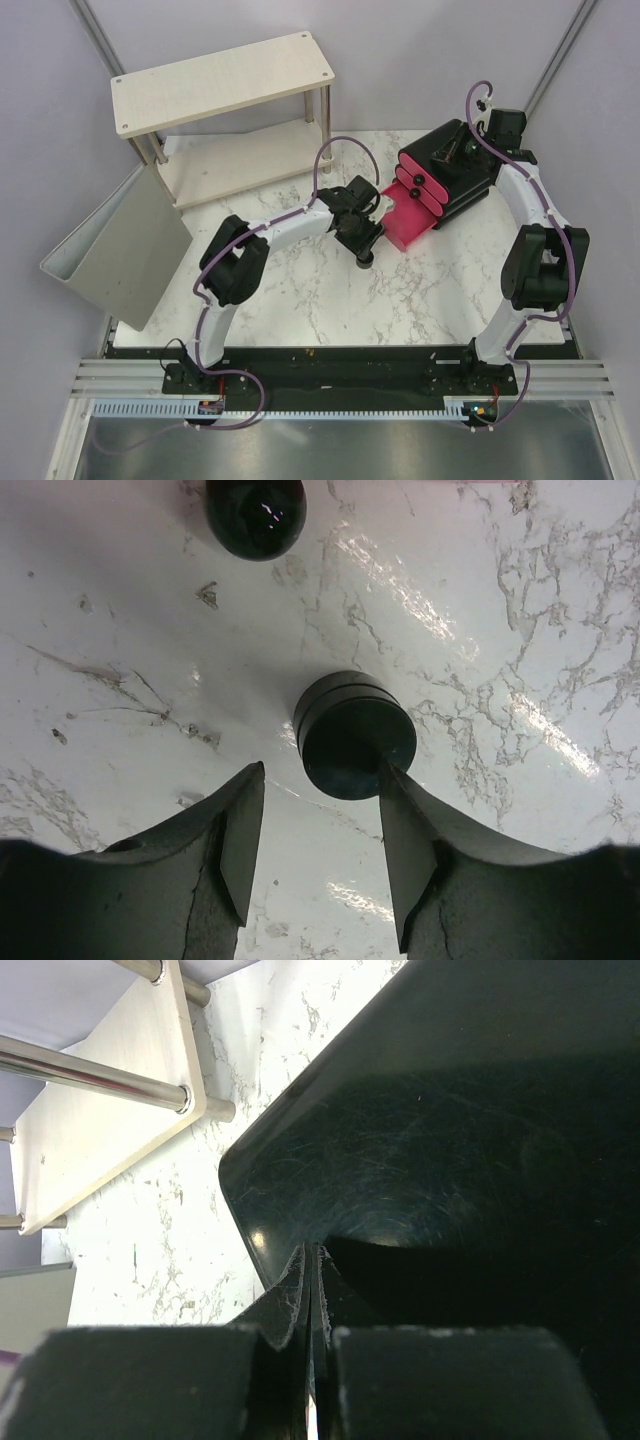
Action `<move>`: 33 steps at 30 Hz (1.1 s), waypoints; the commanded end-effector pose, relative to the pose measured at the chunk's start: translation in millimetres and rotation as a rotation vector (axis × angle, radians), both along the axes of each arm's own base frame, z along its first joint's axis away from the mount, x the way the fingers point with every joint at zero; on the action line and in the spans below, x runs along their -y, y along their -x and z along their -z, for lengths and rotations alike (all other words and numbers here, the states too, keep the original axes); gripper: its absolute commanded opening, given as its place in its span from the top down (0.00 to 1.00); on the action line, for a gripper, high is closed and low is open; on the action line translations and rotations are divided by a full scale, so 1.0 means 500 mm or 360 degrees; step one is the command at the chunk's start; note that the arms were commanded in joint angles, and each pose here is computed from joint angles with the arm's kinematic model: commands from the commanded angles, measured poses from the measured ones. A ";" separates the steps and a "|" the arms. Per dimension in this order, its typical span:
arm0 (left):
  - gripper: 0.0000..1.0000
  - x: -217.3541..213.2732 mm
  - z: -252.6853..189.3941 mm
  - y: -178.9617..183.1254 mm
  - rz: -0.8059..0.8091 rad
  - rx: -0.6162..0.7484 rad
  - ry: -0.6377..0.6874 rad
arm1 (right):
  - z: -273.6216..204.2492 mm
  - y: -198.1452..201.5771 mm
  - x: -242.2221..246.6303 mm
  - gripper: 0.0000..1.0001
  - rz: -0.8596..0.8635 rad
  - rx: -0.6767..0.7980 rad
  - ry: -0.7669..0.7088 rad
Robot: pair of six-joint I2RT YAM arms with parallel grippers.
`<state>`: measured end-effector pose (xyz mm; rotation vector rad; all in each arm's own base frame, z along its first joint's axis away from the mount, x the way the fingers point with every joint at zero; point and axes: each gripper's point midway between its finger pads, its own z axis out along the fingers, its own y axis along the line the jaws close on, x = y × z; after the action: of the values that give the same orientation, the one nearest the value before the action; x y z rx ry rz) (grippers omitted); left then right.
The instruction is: Organize the makeup
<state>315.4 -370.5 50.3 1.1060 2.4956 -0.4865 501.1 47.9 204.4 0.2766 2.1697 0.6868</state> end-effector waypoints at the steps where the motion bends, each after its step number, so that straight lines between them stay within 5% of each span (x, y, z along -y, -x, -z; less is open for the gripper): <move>1: 0.43 0.024 -0.013 -0.018 0.0094 0.0098 -0.0006 | 0.147 0.074 0.012 1.00 0.0030 -0.0433 0.0046; 33: 0.39 0.051 0.045 -0.011 0.0156 0.0083 -0.0095 | 0.145 0.075 0.011 1.00 0.0029 -0.0431 0.0042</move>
<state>310.3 -388.1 24.0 1.2169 2.4884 -0.4368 500.7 47.9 204.3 0.2756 2.1699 0.6921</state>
